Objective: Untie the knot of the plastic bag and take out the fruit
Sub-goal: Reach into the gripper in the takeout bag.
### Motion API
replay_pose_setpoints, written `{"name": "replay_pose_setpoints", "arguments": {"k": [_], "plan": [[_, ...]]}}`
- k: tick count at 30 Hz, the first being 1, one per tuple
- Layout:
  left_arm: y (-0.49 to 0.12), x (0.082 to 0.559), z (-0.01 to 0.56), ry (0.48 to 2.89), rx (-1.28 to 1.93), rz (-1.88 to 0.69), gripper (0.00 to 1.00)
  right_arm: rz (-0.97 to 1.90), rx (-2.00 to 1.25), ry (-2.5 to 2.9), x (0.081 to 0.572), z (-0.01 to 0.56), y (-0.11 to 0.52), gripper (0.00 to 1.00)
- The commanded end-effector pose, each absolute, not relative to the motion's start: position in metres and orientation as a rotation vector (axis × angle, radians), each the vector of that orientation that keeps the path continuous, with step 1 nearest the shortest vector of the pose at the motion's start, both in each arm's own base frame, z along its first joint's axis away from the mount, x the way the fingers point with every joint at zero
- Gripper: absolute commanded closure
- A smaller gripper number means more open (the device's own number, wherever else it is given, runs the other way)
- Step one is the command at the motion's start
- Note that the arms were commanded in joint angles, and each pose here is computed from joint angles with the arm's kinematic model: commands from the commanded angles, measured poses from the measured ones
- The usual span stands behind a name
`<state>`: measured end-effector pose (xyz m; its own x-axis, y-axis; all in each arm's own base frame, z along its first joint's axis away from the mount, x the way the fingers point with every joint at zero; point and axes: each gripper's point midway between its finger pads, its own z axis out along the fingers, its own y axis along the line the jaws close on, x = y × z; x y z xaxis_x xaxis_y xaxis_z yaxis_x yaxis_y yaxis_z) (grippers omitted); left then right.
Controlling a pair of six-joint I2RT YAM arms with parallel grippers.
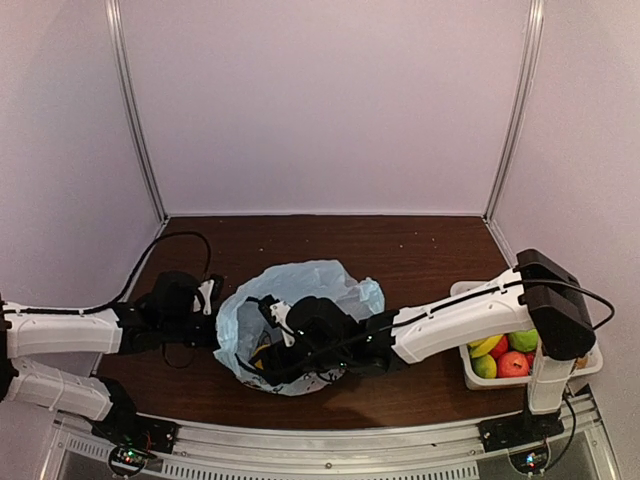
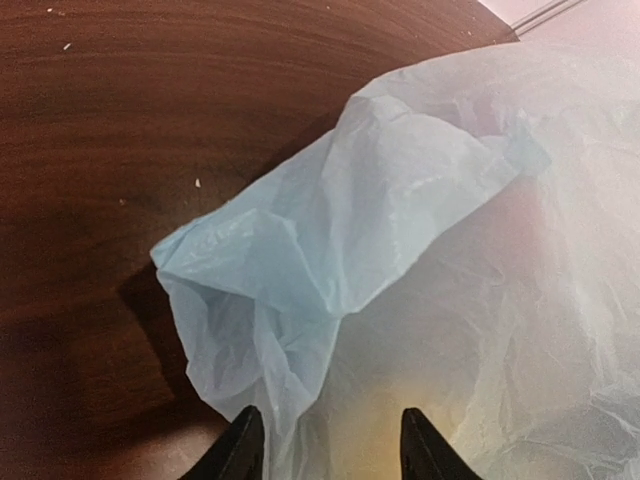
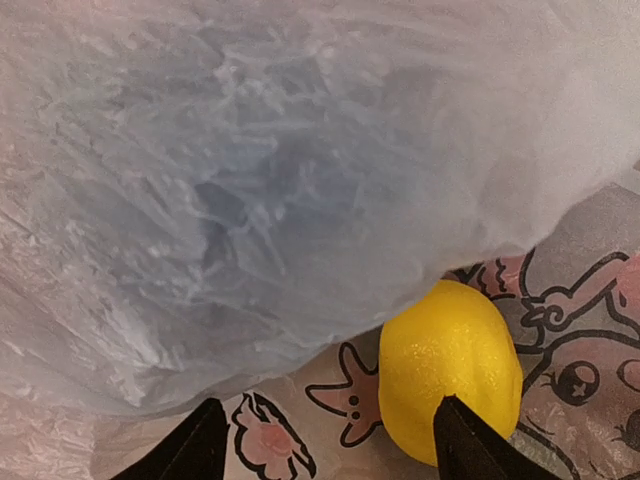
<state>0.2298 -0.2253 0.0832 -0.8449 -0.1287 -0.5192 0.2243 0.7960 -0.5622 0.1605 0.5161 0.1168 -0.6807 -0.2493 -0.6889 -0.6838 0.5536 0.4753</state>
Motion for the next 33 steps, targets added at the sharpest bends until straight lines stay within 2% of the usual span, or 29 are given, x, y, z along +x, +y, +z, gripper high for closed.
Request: {"name": "replay_pose_setpoints", "arguments": {"k": [1,8,15,24,27,33], "plan": [[-0.210,0.217,0.068,2.474,0.019,-0.831,0.52,0.801,-0.851,2.243,0.170,0.090,0.513,0.27],[-0.212,0.208,0.059,2.482,0.001,-0.896,0.51,0.655,-0.933,2.238,0.179,0.071,0.518,0.23],[-0.206,0.210,0.041,2.538,-0.018,-0.814,0.53,0.539,-0.952,2.265,0.186,0.049,0.515,0.25],[-0.216,0.219,0.036,2.532,-0.001,-0.826,0.61,0.400,-0.882,2.289,0.200,0.040,0.498,0.28],[-0.217,0.223,0.032,2.542,0.001,-0.807,0.67,0.401,-0.876,2.296,0.200,0.036,0.498,0.32],[-0.218,0.227,0.028,2.556,0.005,-0.776,0.88,0.436,-0.863,2.281,0.200,0.043,0.502,0.57]]}}
